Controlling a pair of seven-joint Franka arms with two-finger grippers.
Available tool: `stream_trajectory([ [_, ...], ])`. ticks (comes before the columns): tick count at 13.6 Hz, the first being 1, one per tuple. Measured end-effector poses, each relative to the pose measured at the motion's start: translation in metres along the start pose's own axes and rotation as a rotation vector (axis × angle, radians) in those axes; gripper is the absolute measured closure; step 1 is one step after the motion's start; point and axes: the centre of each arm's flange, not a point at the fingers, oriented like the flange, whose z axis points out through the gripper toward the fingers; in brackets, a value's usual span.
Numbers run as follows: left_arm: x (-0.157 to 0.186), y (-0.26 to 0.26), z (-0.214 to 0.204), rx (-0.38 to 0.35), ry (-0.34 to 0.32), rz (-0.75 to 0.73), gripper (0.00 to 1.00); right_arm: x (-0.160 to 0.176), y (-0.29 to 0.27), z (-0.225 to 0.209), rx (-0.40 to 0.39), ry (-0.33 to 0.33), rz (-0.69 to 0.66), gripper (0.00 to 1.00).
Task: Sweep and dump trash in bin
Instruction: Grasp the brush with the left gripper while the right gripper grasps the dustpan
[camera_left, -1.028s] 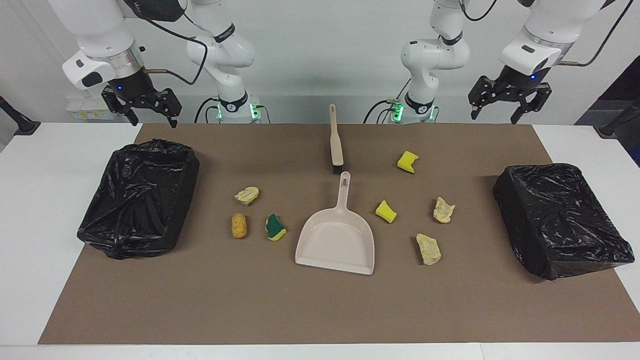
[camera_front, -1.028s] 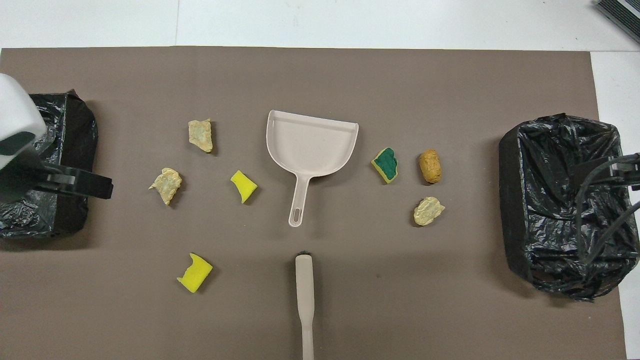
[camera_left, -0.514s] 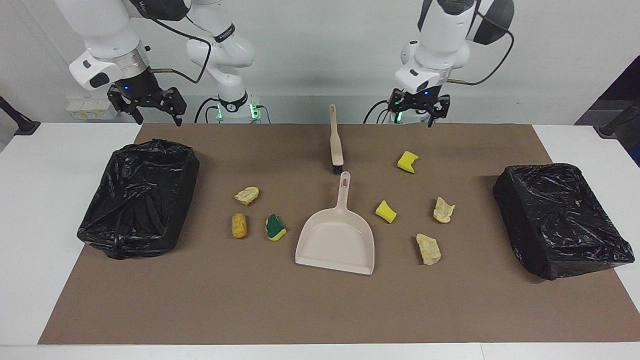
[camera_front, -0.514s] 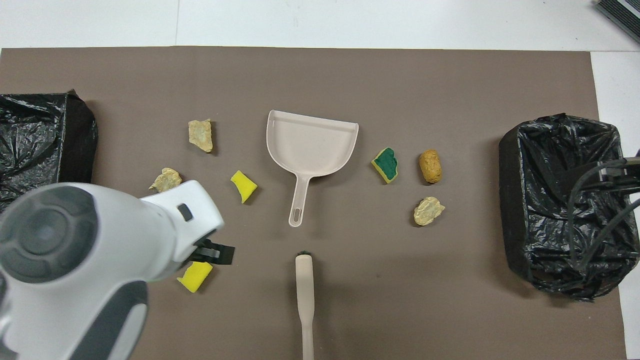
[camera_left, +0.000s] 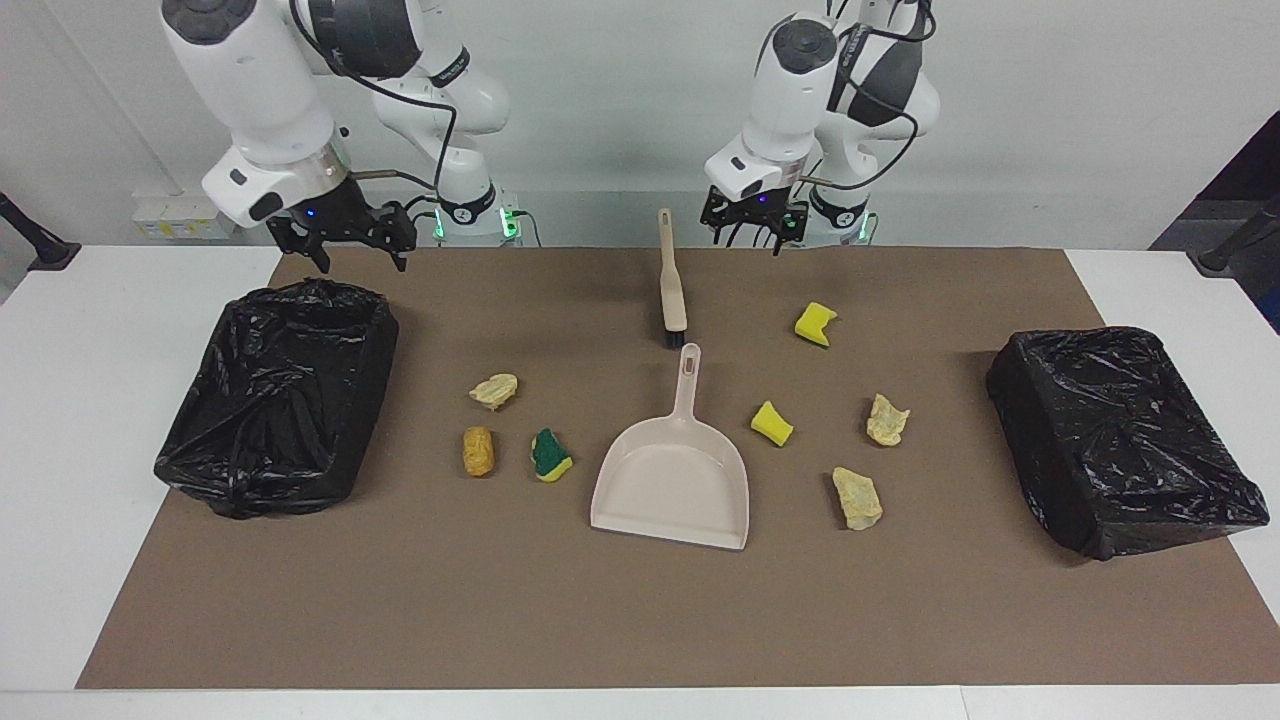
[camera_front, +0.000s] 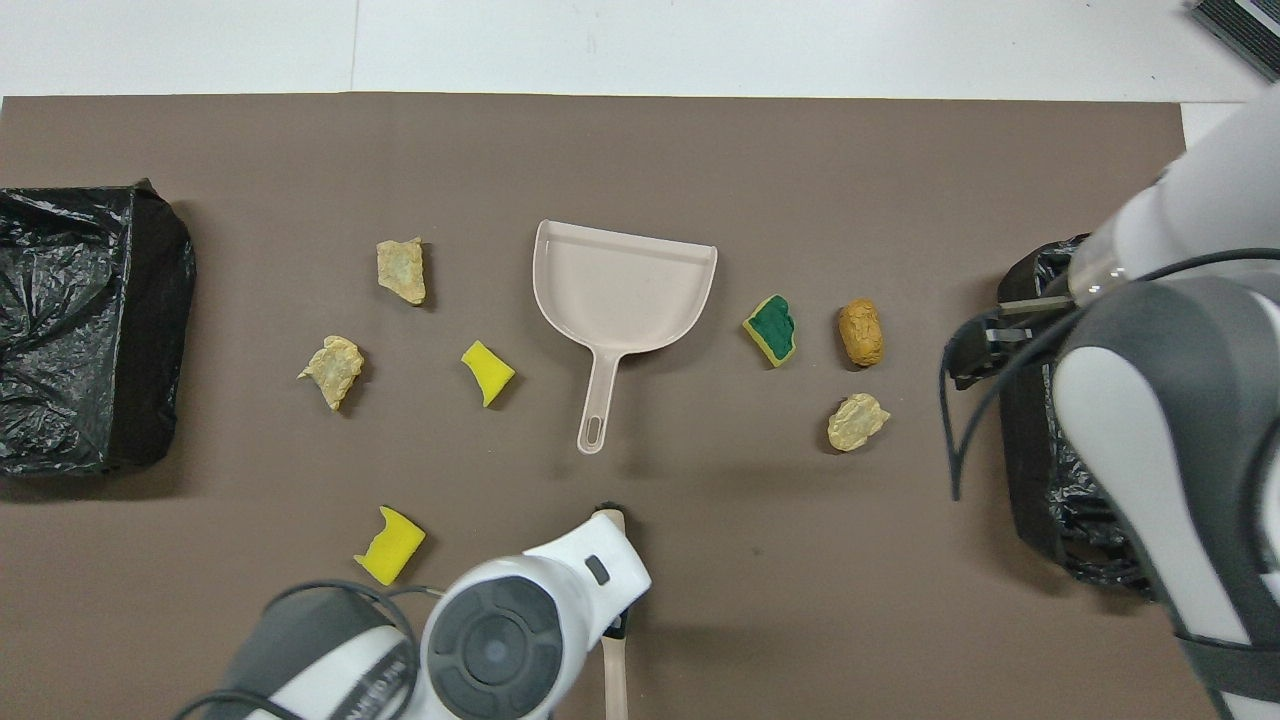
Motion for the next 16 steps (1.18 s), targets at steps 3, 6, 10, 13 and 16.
stream_trajectory([
  [3, -0.043, 0.041, 0.054, 0.003, -0.030, -0.039, 0.00, 0.025, -0.052, 0.031, 0.011, -0.002, 0.061, 0.00],
  [6, -0.072, 0.061, 0.082, -0.030, -0.058, -0.048, 0.00, 0.039, -0.113, 0.061, 0.037, 0.000, 0.125, 0.00],
  [10, -0.078, 0.055, 0.102, -0.052, -0.085, -0.081, 0.22, 0.039, -0.190, 0.095, 0.034, 0.009, 0.203, 0.00],
  [13, -0.073, 0.051, 0.102, -0.056, -0.088, -0.093, 0.59, 0.049, -0.243, 0.112, 0.049, 0.028, 0.291, 0.00],
  [16, -0.064, 0.043, 0.100, -0.065, -0.084, -0.051, 0.74, 0.067, -0.300, 0.134, 0.085, 0.060, 0.342, 0.04],
])
